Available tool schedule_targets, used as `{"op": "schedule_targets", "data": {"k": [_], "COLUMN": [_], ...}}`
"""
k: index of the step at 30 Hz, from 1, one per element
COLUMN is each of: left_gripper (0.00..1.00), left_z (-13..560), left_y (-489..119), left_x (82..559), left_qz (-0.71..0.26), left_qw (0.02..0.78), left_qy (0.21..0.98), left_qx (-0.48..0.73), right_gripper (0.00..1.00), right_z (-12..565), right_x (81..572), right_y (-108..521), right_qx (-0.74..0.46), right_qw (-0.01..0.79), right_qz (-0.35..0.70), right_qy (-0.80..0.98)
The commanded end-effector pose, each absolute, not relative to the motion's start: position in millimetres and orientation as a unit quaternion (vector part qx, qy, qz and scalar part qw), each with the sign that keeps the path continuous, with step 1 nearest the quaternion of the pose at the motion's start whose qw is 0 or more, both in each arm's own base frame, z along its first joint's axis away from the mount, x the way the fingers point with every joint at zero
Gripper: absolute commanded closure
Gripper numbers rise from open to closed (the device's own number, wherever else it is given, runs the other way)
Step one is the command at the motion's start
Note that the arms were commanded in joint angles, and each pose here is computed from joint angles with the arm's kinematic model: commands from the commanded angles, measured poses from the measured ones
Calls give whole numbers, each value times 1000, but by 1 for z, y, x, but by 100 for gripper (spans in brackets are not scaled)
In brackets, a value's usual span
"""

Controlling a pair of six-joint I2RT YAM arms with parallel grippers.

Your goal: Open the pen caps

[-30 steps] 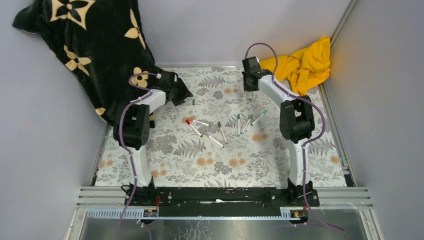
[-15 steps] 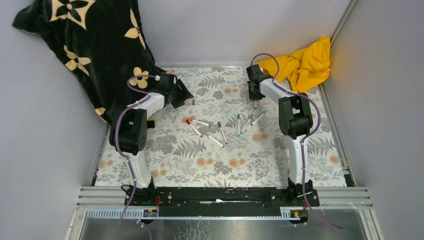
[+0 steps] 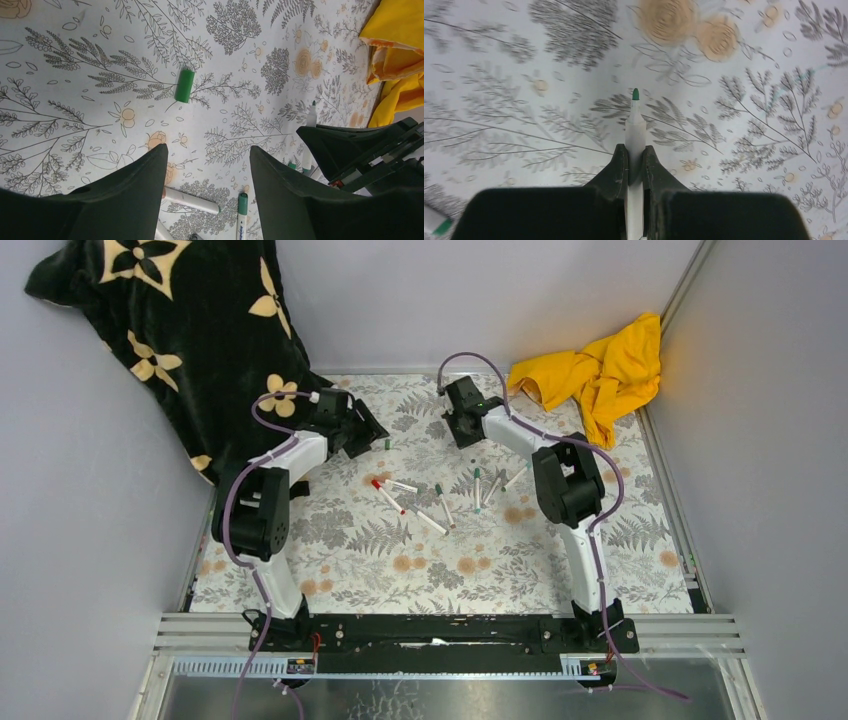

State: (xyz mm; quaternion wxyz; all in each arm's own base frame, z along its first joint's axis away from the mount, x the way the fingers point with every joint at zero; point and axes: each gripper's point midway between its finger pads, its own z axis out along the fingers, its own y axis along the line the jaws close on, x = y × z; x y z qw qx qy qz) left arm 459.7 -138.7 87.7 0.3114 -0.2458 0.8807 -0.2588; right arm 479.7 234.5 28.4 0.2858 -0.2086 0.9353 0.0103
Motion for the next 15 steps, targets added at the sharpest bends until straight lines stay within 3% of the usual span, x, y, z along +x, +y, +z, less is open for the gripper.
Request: {"op": "schedule_targets", "data": {"k": [1,15], "left_gripper": [32,31], "left_z": [109,112], "left_y": [-136,-137], "left_x": [466,461], "left_qz": [-264,-278], "left_qw": [352,355], "left_qy": [863,852], "left_qx": [-249,-266], "right_gripper": [93,79], "right_z": [60,41], "right_x": [491,483], "right_y": [258,284], "right_qx": [-242,-272], "right_qw": [318,296], "right_qz": [35,66], "right_qy": [916,913]}}
